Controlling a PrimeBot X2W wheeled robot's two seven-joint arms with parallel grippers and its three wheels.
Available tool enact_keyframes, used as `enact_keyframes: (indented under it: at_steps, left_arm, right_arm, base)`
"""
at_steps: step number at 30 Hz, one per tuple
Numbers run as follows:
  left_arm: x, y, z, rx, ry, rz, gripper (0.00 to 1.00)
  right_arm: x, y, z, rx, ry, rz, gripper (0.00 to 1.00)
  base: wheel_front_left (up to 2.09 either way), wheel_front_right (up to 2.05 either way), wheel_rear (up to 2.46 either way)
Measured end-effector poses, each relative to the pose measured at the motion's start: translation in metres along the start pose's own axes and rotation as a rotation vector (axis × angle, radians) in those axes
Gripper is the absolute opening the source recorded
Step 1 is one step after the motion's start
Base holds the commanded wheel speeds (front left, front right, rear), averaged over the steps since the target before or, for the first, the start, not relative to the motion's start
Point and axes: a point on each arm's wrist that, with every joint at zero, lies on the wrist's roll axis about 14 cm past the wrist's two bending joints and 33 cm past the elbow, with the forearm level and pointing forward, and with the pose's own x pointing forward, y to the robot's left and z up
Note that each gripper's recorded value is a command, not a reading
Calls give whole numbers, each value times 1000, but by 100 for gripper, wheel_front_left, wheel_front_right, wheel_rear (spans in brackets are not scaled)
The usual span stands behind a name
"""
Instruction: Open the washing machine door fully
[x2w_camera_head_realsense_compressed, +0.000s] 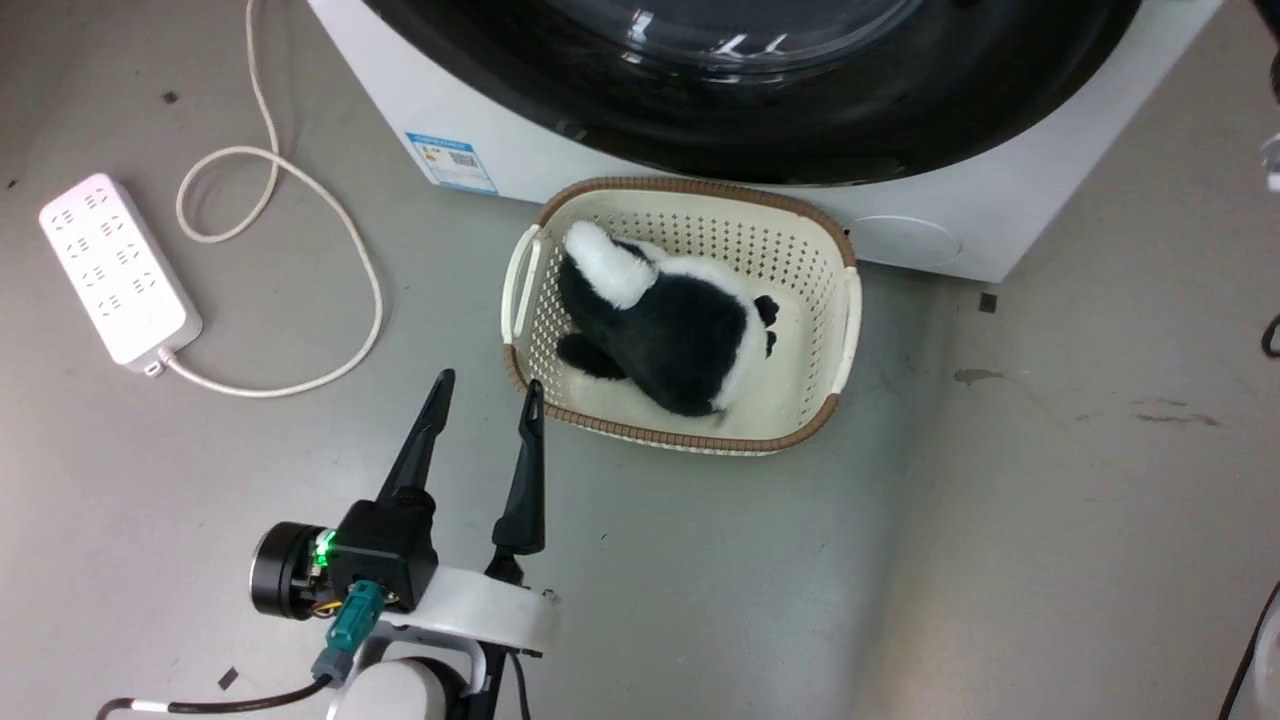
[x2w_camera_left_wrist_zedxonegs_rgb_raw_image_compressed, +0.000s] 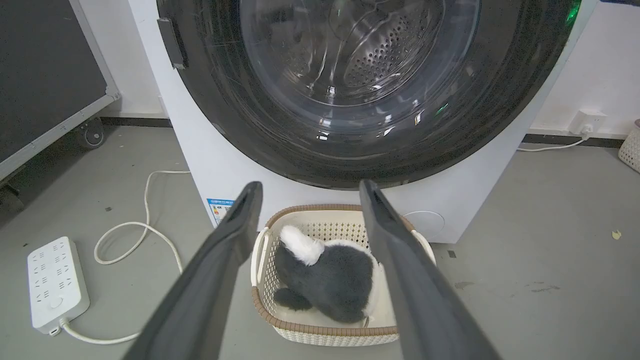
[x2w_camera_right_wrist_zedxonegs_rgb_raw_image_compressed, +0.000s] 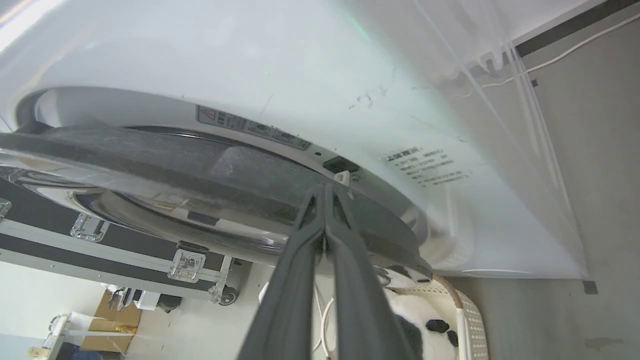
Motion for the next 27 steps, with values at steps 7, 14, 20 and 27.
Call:
enact_keyframes:
  at_steps: [7, 14, 20, 27]
  left_arm:
    - [0, 1, -3, -7, 1, 10, 100]
    - [4, 1, -8, -9, 3, 13, 100]
    - [7, 6, -10, -13, 3, 32, 100]
    - [7, 8, -3, -15, -25, 43, 100]
  right_arm:
    - [21, 9, 0, 96, 66, 34, 0]
    - [41, 15, -5, 167, 149, 59, 0]
    - [56, 17, -12, 238, 227, 83, 0]
    - [53, 17, -26, 302, 322, 96, 0]
  base:
    - [0, 0, 0]
    - [0, 0, 0]
    - [0, 0, 0]
    - [0, 0, 0]
